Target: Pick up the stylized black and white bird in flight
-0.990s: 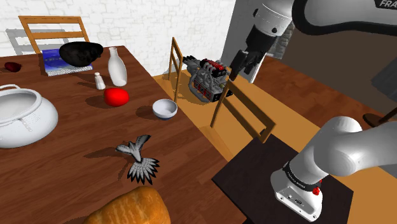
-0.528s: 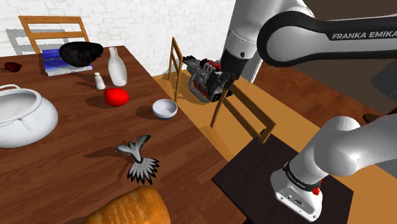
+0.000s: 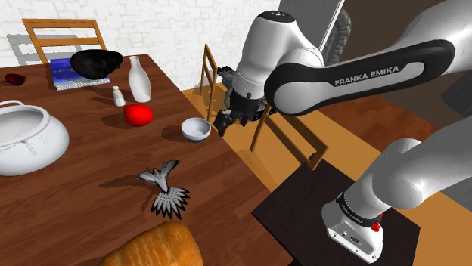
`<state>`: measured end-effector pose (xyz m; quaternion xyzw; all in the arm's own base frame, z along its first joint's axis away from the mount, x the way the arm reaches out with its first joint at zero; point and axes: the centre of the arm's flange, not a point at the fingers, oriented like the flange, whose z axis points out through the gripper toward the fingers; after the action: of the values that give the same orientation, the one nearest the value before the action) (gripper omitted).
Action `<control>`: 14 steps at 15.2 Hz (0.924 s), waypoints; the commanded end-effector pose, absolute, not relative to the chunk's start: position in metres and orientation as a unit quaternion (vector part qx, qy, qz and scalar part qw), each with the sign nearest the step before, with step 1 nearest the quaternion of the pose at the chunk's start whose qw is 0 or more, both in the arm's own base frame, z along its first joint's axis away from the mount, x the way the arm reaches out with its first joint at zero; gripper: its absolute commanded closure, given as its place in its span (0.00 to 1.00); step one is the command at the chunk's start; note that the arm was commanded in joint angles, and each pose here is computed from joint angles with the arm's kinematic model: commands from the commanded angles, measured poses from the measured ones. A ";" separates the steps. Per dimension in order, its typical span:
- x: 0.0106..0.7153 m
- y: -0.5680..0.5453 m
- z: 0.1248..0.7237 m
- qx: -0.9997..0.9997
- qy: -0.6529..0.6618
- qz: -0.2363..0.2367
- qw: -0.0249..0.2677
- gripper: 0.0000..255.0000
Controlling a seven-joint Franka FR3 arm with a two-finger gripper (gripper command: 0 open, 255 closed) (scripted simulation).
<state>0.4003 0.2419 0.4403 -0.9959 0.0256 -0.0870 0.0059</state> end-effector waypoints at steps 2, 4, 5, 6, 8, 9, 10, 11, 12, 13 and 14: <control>0.410 0.270 0.416 -0.996 0.031 -0.087 0.006 0.00; 0.419 0.287 0.398 -0.996 0.034 -0.087 0.005 0.00; 0.423 0.296 0.389 -0.996 0.035 -0.087 0.004 0.00; 0.427 0.305 0.380 -0.996 0.037 -0.087 0.004 0.00; 0.436 0.322 0.362 -0.995 0.039 -0.087 0.003 0.00; 0.440 0.331 0.353 -0.995 0.041 -0.087 0.003 0.00; 0.444 0.340 0.344 -0.995 0.042 -0.087 0.002 0.00; 0.448 0.349 0.335 -0.995 0.044 -0.086 0.002 0.00; 0.453 0.357 0.326 -0.995 0.045 -0.086 0.002 0.00; 0.457 0.366 0.316 -0.995 0.047 -0.086 0.001 0.00; 0.462 0.375 0.307 -0.995 0.048 -0.086 0.001 0.00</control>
<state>0.4554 0.3667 0.3160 -0.9953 0.0461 -0.0856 0.0018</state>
